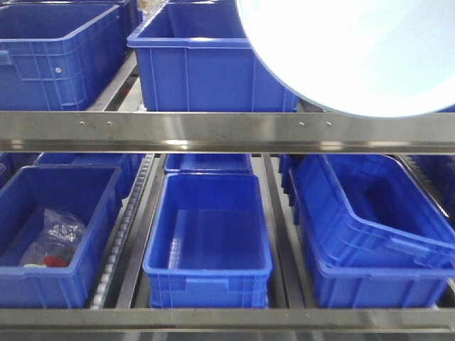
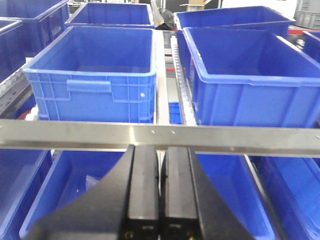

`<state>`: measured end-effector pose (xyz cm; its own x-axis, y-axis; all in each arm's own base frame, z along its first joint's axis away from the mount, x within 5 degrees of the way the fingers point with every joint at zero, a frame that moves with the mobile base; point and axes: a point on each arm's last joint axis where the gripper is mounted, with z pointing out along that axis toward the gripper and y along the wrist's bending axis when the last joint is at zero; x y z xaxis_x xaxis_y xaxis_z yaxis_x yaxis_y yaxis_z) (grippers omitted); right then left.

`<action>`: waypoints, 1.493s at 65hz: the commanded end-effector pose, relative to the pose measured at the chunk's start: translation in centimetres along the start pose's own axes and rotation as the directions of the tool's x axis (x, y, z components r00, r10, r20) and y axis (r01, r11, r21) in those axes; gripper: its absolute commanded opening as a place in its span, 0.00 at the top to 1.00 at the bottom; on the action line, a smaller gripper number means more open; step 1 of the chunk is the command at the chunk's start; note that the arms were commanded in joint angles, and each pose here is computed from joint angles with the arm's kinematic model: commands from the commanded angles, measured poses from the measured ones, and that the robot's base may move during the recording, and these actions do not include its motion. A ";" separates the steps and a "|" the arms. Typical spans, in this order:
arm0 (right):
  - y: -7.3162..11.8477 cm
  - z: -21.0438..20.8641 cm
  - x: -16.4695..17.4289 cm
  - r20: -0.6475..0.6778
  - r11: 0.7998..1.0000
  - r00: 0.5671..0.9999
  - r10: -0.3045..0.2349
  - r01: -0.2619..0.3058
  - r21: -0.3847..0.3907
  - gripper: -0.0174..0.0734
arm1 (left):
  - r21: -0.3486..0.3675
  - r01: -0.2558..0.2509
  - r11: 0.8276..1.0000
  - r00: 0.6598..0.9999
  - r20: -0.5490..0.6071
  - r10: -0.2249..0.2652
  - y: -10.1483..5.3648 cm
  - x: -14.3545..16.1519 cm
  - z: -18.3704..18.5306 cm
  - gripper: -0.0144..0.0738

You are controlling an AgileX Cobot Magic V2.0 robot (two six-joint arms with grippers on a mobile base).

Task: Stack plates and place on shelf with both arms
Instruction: 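Lower the held plates into the blue bin and open the right gripper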

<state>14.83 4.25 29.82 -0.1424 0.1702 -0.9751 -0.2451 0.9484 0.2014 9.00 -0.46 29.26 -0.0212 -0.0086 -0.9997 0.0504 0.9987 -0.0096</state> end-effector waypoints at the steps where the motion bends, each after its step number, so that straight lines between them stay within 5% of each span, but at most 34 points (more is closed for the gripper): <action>1: 0.3 -0.2 -2.0 0.136 1.000 0.991 0.006 -0.003 -0.017 0.75 | 0.004 0.010 1.000 0.993 0.119 -0.010 0.0 -2.0 -0.1 0.74; 97: 0.3 -0.2 -2.0 0.136 1.000 0.991 0.006 -0.003 -0.017 0.75 | 0.004 0.010 1.000 0.993 0.119 -0.010 0.0 -2.0 -0.1 0.74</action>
<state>14.83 4.25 29.82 -0.1424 0.1702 -0.9751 -0.2451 0.9484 0.2014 9.00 -0.46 29.26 -0.0212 -0.0086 -0.9997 0.0504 0.9987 -0.0096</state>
